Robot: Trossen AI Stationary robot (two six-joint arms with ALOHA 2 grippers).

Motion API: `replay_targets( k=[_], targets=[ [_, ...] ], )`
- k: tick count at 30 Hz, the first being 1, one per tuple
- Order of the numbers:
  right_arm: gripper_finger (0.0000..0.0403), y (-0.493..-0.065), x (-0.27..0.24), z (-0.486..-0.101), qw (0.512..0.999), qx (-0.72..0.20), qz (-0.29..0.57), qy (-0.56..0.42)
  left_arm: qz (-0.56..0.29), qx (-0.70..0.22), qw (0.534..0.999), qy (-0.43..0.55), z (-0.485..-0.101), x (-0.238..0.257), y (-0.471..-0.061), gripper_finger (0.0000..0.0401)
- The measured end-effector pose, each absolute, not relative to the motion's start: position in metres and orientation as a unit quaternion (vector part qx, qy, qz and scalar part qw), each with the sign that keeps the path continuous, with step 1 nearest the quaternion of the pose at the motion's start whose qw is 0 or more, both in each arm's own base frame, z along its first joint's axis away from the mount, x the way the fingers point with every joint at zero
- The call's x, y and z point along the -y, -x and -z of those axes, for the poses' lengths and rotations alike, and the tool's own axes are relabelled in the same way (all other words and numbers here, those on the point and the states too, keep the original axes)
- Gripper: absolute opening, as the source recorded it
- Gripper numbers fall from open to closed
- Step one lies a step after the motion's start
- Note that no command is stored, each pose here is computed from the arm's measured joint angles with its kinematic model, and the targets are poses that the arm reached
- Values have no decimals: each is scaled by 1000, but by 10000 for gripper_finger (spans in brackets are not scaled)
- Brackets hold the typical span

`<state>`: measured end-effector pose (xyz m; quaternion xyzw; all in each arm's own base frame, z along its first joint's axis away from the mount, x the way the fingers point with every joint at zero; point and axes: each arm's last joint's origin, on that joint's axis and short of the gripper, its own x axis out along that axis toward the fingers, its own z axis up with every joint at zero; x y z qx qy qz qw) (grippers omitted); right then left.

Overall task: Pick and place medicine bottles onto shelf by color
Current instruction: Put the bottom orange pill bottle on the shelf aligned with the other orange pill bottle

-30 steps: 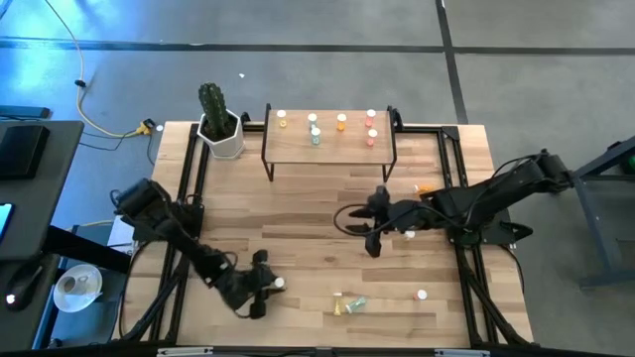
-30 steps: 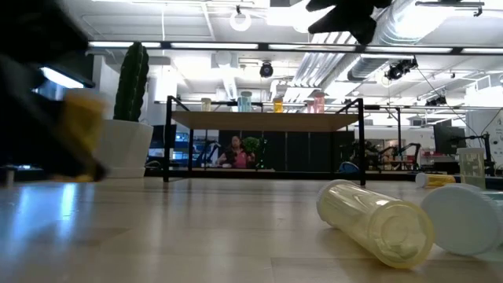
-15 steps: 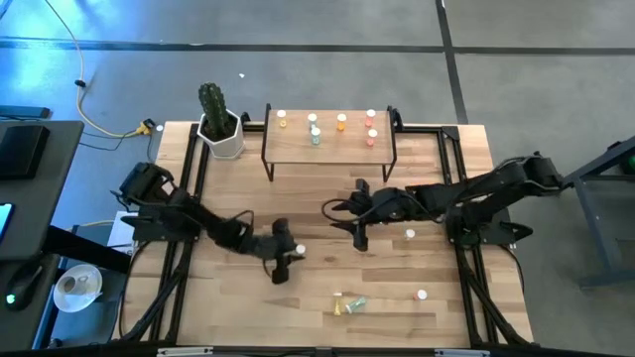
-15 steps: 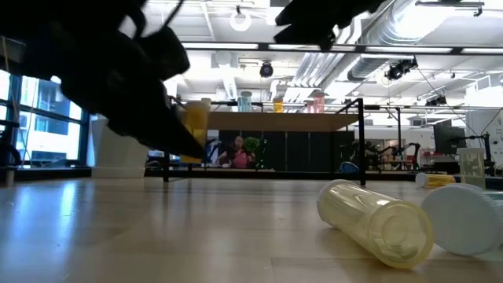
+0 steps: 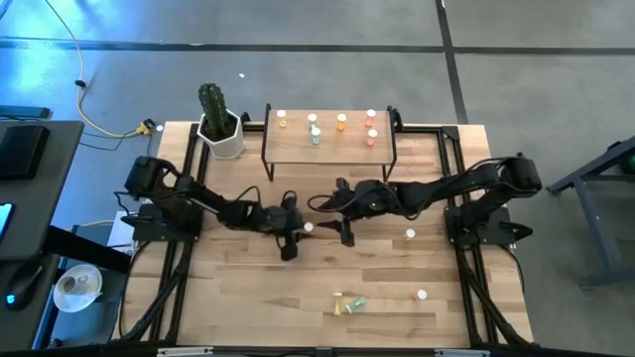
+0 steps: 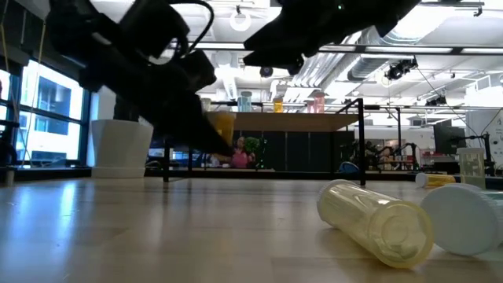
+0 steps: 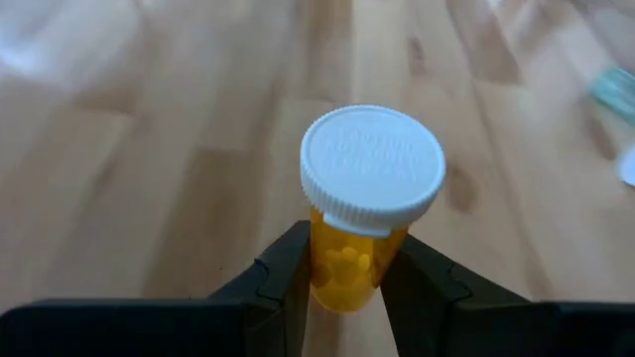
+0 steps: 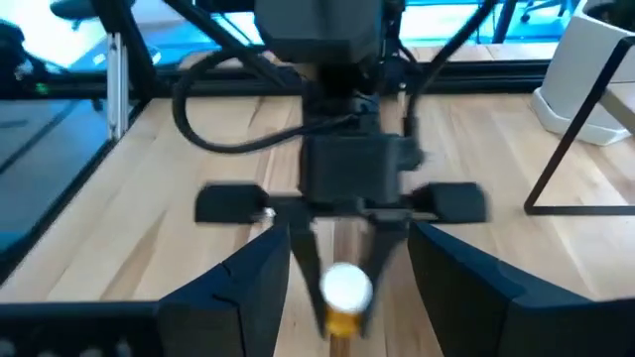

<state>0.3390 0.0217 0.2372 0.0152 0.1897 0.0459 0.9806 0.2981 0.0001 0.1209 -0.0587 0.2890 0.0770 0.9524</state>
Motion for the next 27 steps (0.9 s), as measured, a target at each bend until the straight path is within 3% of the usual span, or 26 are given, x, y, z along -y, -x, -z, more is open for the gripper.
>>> replay_targets(
  k=[13,27],
  targets=[
    [199,-349,14,-260,972,-232,-35,-10,-101,-333,938,0,-149,-38,-324,95],
    [199,-342,39,-254,958,-287,-6,0,-151,-324,934,-24,-166,-79,-330,95]
  ],
)
